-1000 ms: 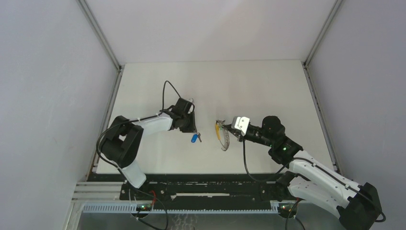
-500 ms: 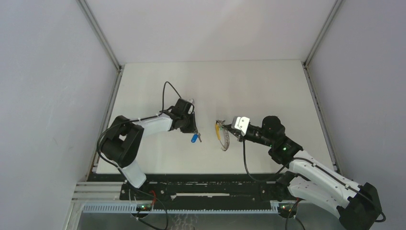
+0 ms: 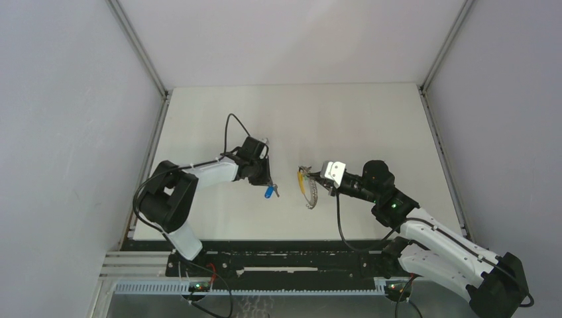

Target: Put the keys on the keyring

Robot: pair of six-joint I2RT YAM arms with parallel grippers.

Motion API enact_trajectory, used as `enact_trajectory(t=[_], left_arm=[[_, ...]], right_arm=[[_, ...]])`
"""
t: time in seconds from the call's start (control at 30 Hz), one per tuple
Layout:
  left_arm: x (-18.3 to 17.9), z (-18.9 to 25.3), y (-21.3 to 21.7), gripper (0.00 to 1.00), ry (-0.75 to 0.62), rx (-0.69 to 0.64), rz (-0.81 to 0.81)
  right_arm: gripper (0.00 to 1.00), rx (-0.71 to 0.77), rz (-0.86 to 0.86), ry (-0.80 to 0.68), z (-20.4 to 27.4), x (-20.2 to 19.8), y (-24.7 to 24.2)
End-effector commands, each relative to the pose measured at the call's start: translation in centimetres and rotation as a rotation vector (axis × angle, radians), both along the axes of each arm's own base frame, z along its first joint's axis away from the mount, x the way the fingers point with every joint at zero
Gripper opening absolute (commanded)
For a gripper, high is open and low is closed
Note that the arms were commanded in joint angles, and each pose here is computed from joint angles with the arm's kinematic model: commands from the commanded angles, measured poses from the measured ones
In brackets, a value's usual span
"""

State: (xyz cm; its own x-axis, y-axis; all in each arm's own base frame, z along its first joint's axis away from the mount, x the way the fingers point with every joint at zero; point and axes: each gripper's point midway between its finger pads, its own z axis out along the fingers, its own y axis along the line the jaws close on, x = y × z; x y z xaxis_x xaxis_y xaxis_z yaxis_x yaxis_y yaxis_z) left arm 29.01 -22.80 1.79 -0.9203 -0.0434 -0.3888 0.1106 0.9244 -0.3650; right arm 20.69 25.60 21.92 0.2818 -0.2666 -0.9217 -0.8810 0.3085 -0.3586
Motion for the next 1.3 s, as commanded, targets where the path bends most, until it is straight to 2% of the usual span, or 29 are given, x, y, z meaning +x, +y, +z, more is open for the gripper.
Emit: enact_trajectory(t=[0.0, 0.2, 0.4, 0.53, 0.83, 1.07, 1.13, 1.2, 1.27], left_arm=[[-0.1, 1.1, 0.2, 0.16, -0.02, -0.006, -0.013], [0.2, 1.3, 0.0, 0.11, -0.023, -0.015, -0.018], [0.2, 2.1, -0.2, 0.01, -0.038, -0.025, -0.035], [0.8, 4.1, -0.3, 0.0, -0.12, -0.036, -0.078], [2.0, 11.4, -1.2, 0.0, -0.497, -0.066, -0.338], [1.1, 17.0, -1.9, 0.0, -0.805, -0.109, -0.534], [0.4, 18.2, -2.0, 0.0, -0.909, -0.119, -0.592], [-0.9, 20.4, -2.5, 0.0, -1.09, -0.164, -0.678], [-2.4, 21.4, -2.8, 0.0, -1.21, -0.195, -0.761]], right_arm=[[0.0, 0.063, 0.008, -0.057, 2.3, 0.0, 0.3], [0.0, 0.064, 0.008, -0.054, 2.3, 0.0, 0.3], [0.0, 0.06, 0.007, -0.052, 2.2, 0.0, 0.3], [0.0, 0.059, 0.008, -0.053, 2.2, 0.0, 0.3], [0.0, 0.067, 0.018, -0.066, 2.7, -0.1, 0.5], [0.0, 0.036, 0.03, -0.05, 3.4, -0.6, 1.2], [0.0, 0.023, 0.032, -0.037, 3.4, -0.7, 1.5], [0.0, 0.023, 0.036, -0.031, 3.8, -0.8, 1.7], [0.0, 0.025, 0.044, -0.027, 4.1, -0.9, 1.9]])
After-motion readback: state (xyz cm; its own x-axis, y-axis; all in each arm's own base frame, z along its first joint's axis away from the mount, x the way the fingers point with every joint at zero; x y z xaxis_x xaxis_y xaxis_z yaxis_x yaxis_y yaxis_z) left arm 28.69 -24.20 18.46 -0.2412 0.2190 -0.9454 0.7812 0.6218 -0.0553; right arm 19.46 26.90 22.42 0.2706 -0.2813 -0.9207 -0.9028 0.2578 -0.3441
